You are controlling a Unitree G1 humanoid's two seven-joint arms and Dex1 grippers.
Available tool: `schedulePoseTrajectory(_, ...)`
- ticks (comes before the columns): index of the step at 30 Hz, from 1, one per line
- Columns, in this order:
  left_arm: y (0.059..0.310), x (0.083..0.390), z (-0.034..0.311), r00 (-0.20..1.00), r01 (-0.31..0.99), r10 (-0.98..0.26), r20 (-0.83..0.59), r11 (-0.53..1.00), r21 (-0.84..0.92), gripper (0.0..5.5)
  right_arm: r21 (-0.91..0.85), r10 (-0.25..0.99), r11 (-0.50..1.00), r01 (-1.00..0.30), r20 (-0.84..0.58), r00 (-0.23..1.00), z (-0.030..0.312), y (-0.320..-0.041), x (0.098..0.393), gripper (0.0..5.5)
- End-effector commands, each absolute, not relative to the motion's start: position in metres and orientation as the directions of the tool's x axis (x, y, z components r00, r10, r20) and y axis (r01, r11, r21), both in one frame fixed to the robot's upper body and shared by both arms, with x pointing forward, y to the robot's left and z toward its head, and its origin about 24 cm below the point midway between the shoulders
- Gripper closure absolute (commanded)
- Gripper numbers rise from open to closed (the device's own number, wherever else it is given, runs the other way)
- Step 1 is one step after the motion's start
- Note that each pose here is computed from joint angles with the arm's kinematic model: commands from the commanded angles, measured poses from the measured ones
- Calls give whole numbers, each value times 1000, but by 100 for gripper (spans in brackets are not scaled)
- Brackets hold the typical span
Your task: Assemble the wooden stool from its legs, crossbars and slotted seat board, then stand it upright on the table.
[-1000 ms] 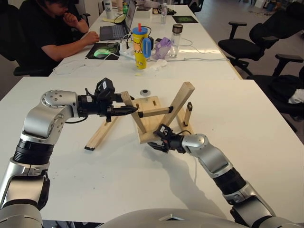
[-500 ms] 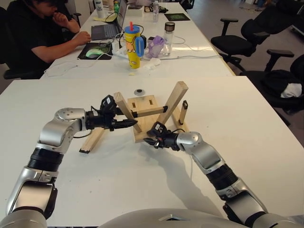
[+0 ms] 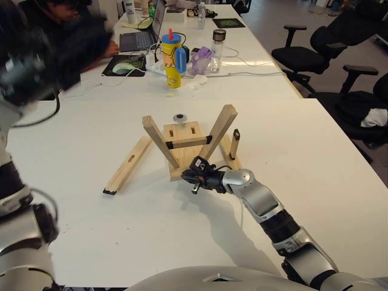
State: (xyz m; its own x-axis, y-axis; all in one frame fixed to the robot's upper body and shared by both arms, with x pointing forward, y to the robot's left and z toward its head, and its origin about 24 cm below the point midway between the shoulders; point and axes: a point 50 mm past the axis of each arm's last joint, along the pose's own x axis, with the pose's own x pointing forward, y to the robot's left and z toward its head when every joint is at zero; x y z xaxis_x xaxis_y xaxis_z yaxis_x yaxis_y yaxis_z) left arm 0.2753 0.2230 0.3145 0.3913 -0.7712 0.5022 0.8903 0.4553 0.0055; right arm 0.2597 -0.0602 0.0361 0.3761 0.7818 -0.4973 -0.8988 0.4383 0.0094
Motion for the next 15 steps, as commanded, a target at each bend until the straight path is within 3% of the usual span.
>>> schedulePoseTrajectory(1, 182, 288, 321, 448, 848, -698, 559, 530, -19, 189, 160, 650, 496, -853, -719, 243, -25, -83, 229, 548)
schedulePoseTrajectory(3, 159, 309, 260, 605, 793, -732, 313, 590, -152, 189, 159, 648, 499, -852, -721, 245, -26, -84, 229, 548)
schedulePoseTrajectory(4, 148, 313, 196, 671, 732, -739, 58, 648, -212, 189, 161, 651, 497, -853, -719, 244, -26, -82, 229, 548)
schedulePoseTrajectory(5, 142, 301, 135, 665, 687, -727, -171, 685, -242, 189, 163, 654, 494, -854, -717, 241, -26, -80, 230, 548)
schedulePoseTrajectory(7, 144, 273, 72, 640, 617, -670, -375, 740, -268, 189, 156, 648, 492, -856, -722, 242, -27, -78, 232, 548)
schedulePoseTrajectory(8, 145, 271, 66, 657, 604, -648, -384, 758, -246, 189, 157, 646, 497, -853, -723, 244, -27, -79, 233, 548)
schedulePoseTrajectory(9, 142, 278, 80, 703, 600, -645, -300, 764, -238, 189, 155, 642, 505, -849, -725, 250, -27, -80, 233, 548)
schedulePoseTrajectory(12, 137, 303, 149, 800, 599, -598, 46, 792, -120, 189, 153, 642, 513, -845, -721, 260, -27, -80, 234, 548)
schedulePoseTrajectory(15, 158, 311, 228, 840, 408, -355, 410, 912, -45, 189, 153, 672, 531, -833, -675, 304, -21, -76, 240, 548)
